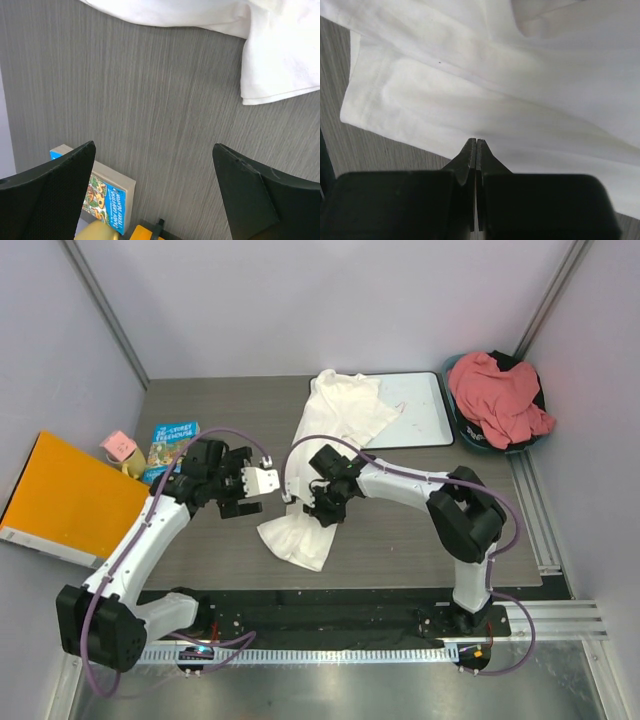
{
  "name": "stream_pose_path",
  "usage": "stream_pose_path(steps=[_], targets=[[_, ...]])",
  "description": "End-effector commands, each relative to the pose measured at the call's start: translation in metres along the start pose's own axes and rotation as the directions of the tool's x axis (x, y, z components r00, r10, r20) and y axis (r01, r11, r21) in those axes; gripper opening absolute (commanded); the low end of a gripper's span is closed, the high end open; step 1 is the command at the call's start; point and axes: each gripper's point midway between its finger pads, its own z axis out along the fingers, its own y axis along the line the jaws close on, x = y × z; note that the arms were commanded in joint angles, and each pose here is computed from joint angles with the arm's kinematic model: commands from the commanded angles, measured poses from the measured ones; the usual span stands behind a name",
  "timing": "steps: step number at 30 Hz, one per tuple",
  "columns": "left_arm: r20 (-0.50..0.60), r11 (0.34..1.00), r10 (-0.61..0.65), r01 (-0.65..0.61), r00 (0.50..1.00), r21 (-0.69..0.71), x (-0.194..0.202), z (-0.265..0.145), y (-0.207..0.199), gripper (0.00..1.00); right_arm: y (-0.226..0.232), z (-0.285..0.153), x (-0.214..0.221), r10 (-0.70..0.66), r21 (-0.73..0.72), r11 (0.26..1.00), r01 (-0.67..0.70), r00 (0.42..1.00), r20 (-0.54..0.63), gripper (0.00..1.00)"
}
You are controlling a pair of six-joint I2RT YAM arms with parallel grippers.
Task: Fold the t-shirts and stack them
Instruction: Rotate the tshirt 90 degrees
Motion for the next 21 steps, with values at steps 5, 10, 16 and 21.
stream_pose_path(steps=[5,10,16,21], targets=[[0.061,0.983,0.017,-0.005,0.998,-0.182,-0.012,-0.015,0.025,1.0,-0.006,0.026,0.006,0.019,-0.019,1.0,-0.02,0.999,-0.03,0.01],[0.092,0.979,0.044,-0.024,0.995,-0.204,-0.019,-0.021,0.025,1.0,-0.004,0.015,0.027,0.013,0.026,1.0,-0.011,0.995,-0.099,0.01],[0.153,0.986,0.041,-0.015,0.987,-0.166,-0.03,-0.025,0.016,1.0,0.027,-0.009,0.075,0.032,0.005,0.999,-0.031,0.976,-0.217,0.01],[0.225,0.995,0.073,-0.056,0.972,-0.084,-0.043,-0.024,-0.002,1.0,0.052,-0.023,0.105,0.038,-0.014,0.999,-0.044,0.959,-0.28,0.01]])
